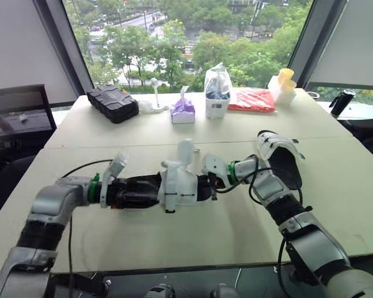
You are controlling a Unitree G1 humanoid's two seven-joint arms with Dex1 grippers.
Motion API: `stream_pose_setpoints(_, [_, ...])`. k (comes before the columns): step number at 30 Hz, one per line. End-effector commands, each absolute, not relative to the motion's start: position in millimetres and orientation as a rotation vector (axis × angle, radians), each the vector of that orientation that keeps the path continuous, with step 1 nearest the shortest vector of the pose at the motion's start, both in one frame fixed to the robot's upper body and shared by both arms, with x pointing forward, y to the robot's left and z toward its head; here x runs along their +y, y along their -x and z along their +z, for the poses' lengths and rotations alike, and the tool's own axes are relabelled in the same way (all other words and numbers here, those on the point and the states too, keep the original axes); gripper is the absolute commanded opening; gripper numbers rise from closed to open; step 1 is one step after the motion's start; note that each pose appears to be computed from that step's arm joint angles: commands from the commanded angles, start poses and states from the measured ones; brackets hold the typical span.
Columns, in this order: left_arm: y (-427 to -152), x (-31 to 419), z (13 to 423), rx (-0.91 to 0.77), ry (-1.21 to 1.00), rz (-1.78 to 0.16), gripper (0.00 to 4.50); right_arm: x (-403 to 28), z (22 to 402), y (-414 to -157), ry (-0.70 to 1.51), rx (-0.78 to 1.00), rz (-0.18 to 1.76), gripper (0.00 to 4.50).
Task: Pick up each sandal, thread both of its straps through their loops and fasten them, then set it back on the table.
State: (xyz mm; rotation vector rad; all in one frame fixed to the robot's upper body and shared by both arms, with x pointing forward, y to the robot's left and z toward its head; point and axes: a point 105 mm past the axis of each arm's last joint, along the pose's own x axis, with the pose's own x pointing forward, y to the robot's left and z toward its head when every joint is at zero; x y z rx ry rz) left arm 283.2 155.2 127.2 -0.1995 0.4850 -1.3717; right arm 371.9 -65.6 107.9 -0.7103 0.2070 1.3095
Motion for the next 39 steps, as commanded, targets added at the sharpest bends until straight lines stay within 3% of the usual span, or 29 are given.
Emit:
stream_pose_setpoints(1, [-272.3, 151.5, 121.5, 0.464, 0.165, -1.366, 4.16, -73.4, 97.3, -369.9, 0.726, 0.258, 1.303, 0.00])
stream_pose_setpoints(11, [-276.8, 139.9, 91.8, 0.393, 0.078, -1.296, 4.16, -72.8, 96.8, -369.0, 0.726, 0.257, 1.307, 0.00])
stream_pose_setpoints(26, [-282.0, 92.8, 97.8, 0.315, 0.031, -1.344, 4.16, -70.4, 96.7, -367.9, 0.728, 0.257, 1.318, 0.00])
stream_pose_setpoints(29, [-283.0, 92.5, 100.3, 0.310, 0.041, -1.343, 3.35, -69.9, 97.1, -368.1, 0.728, 0.255, 1.316, 0.00])
stream_pose_setpoints(35, [-276.8, 95.8, 99.9, 0.331, 0.062, -1.356, 0.21, -68.8, 96.4, -367.8, 0.724, 0.255, 1.316, 0.00])
stream_pose_setpoints(39, [-255.3, 98.0, 96.6, 0.414, 0.076, -1.436, 0.04, -68.7, 96.5, -368.4, 0.725, 0.255, 1.316, 0.00])
